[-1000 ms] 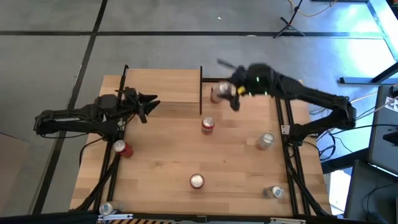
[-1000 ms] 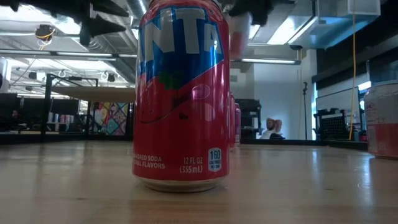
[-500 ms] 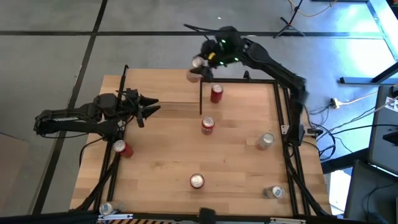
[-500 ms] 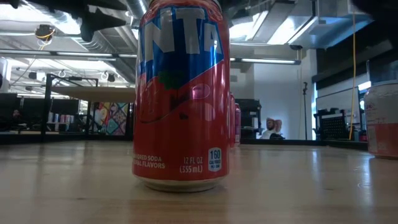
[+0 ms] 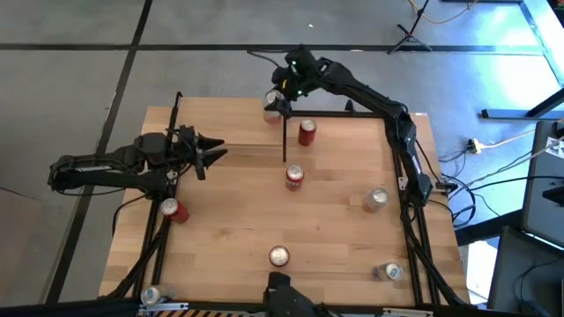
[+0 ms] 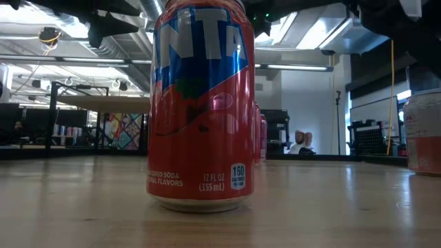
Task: Place canned beverage on shelf
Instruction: Put the top white soda can on the shelf, then put the white soda can on the shelf aligned with the other white soda can
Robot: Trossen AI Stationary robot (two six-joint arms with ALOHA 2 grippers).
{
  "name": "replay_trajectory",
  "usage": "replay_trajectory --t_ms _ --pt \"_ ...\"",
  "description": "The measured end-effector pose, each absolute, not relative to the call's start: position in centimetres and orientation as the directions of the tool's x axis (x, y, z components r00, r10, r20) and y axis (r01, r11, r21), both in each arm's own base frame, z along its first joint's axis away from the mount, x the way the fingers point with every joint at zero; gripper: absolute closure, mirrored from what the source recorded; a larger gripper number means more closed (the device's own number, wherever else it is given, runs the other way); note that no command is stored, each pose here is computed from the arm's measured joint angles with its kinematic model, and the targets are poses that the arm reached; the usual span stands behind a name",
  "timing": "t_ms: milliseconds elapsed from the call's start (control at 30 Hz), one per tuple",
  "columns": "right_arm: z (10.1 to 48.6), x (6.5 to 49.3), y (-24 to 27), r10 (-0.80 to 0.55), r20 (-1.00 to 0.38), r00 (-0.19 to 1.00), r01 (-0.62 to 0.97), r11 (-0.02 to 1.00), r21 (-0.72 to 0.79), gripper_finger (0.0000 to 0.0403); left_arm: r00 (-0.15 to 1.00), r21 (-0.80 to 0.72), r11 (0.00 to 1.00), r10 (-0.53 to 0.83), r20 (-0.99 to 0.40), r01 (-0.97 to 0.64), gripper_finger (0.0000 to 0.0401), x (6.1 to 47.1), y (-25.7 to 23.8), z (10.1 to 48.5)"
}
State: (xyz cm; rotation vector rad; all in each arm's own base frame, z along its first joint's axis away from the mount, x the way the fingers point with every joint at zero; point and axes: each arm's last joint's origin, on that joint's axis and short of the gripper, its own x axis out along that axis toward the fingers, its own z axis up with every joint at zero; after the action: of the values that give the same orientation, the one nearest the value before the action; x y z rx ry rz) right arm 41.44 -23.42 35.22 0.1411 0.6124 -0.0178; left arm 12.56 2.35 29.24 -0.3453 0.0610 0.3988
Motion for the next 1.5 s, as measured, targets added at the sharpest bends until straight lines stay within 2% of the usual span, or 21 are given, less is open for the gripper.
replay_trajectory --t_ms 400,667,867,967,1167,1500 --pt "34.3 41.8 -23.5 0.016 -0.601 0.799 0.048 0.995 0.089 0.0134 0.911 -0.314 0.855 0.395 -0.122 -0.413 0.0213 12.5 2.4 29.3" --pt "34.4 42.0 -23.3 -0.003 -0.598 0.801 0.042 0.998 0.052 0.0037 0.909 -0.313 0.854 0.399 -0.122 -0.416 0.0213 12.5 2.4 29.3" --pt "34.7 42.0 -23.4 -0.041 -0.590 0.807 0.067 0.997 0.022 0.0019 0.909 -0.313 0.853 0.400 -0.120 -0.417 0.0213 12.5 2.4 29.3" --pt "36.0 41.7 -23.3 -0.069 -0.583 0.810 0.086 0.996 0.002 0.0018 0.909 -0.315 0.854 0.400 -0.115 -0.415 0.0213 12.5 2.4 29.3" --pt "41.0 38.6 -20.9 -0.085 -0.539 0.838 0.088 0.996 -0.019 0.0017 0.910 -0.315 0.854 0.399 -0.115 -0.415 0.0213 12.5 2.4 29.3" --pt "44.3 33.1 -12.7 0.069 -0.736 0.673 0.048 0.989 0.137 0.0016 0.915 -0.339 0.850 0.387 -0.116 -0.403 0.0213 12.6 2.4 29.3"
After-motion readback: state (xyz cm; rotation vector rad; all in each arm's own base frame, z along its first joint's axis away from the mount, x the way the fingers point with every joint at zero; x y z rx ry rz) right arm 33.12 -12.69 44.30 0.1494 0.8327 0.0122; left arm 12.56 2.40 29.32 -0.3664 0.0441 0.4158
